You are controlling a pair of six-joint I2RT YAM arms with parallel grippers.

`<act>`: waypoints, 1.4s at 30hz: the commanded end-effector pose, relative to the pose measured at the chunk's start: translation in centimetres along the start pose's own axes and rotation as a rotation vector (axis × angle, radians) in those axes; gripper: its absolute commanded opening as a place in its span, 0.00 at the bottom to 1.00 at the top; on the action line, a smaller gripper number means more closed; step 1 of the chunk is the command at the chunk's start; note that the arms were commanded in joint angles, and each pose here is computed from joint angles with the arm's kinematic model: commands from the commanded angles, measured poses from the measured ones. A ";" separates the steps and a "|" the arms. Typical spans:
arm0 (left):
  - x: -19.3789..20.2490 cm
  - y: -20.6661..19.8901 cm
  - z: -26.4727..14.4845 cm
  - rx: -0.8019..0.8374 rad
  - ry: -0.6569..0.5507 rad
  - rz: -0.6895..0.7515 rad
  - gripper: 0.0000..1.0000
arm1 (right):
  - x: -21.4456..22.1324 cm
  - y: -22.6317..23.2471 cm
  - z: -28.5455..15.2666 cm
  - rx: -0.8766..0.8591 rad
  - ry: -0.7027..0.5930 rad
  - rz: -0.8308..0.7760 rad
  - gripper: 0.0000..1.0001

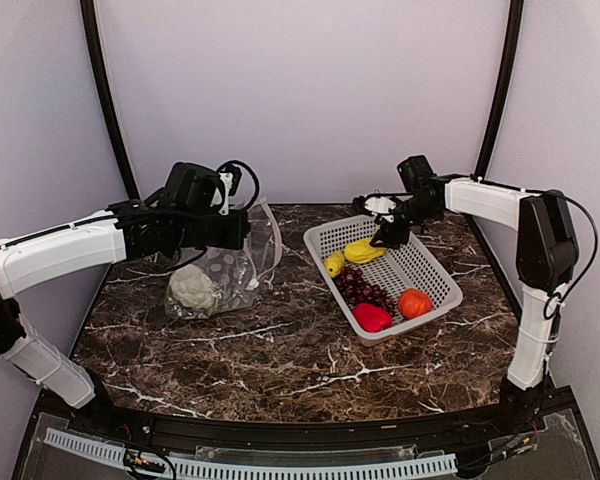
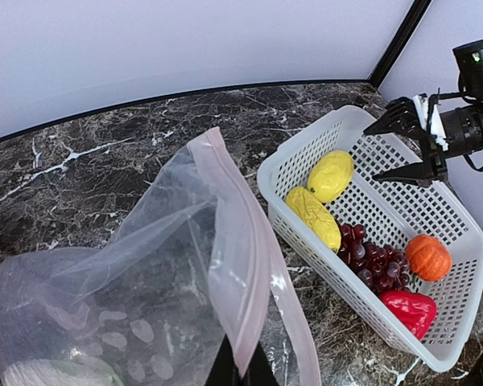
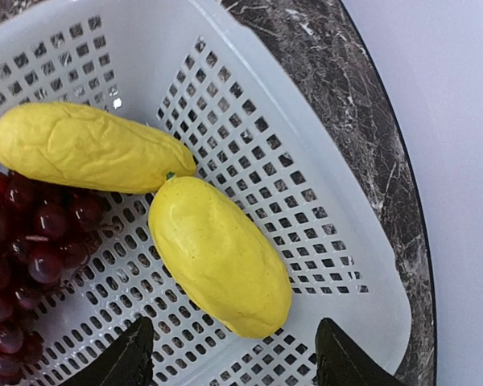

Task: Place the food in the zip-top bag and seal the zipper
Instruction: Pick up the fake fruit from the bin.

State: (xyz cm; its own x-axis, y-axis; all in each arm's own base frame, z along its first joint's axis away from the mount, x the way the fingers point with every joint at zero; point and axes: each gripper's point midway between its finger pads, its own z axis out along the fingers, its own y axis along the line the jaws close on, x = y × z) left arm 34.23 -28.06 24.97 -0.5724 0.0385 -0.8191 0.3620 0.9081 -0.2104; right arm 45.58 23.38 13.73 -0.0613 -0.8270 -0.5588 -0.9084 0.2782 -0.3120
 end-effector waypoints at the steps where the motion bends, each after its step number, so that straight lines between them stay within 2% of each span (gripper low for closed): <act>1: 0.0 -0.1 -0.5 0.019 0.009 -0.015 0.01 | 1.2 -0.4 2.2 -0.004 0.051 -0.126 0.68; 8: 0.3 -0.2 -0.7 0.033 0.012 -0.028 0.01 | 2.2 -0.7 4.9 -0.005 0.091 -0.182 0.77; 14: 0.3 -0.3 -0.8 0.038 0.010 -0.032 0.01 | 2.8 -0.6 6.6 -0.012 0.118 -0.225 0.79; 19: 0.4 -0.1 -1.1 0.035 0.004 -0.040 0.01 | 3.3 0.0 7.5 -0.027 0.135 -0.236 0.75; 23: 0.5 0.0 -1.2 0.036 0.000 -0.044 0.01 | 3.3 0.5 7.3 -0.047 0.131 -0.209 0.66; 27: 0.6 0.0 -1.1 0.035 0.001 -0.044 0.01 | 2.5 0.4 5.7 -0.038 0.114 -0.178 0.50; 29: 0.7 0.0 -0.8 0.033 0.002 -0.041 0.01 | 2.2 0.3 4.8 -0.024 0.114 -0.167 0.47; 33: 0.7 -0.2 -0.1 0.036 0.006 -0.038 0.01 | 1.5 0.3 2.4 -0.002 0.104 -0.126 0.43; 37: 0.3 -0.7 0.4 0.048 -0.001 -0.047 0.01 | -0.7 1.0 -1.1 -0.014 0.036 -0.058 0.42; 42: 0.0 -1.3 1.3 0.061 0.014 -0.032 0.01 | -6.8 3.0 -6.9 -0.149 -0.179 0.110 0.41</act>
State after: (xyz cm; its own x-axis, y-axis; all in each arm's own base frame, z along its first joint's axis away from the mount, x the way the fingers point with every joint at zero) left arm 34.03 -28.87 23.74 -0.6012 0.0187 -0.7989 0.3691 0.8932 -0.2568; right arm 43.94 23.97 15.44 -0.0202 -0.8479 -0.5298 -0.9203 0.2228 -0.3216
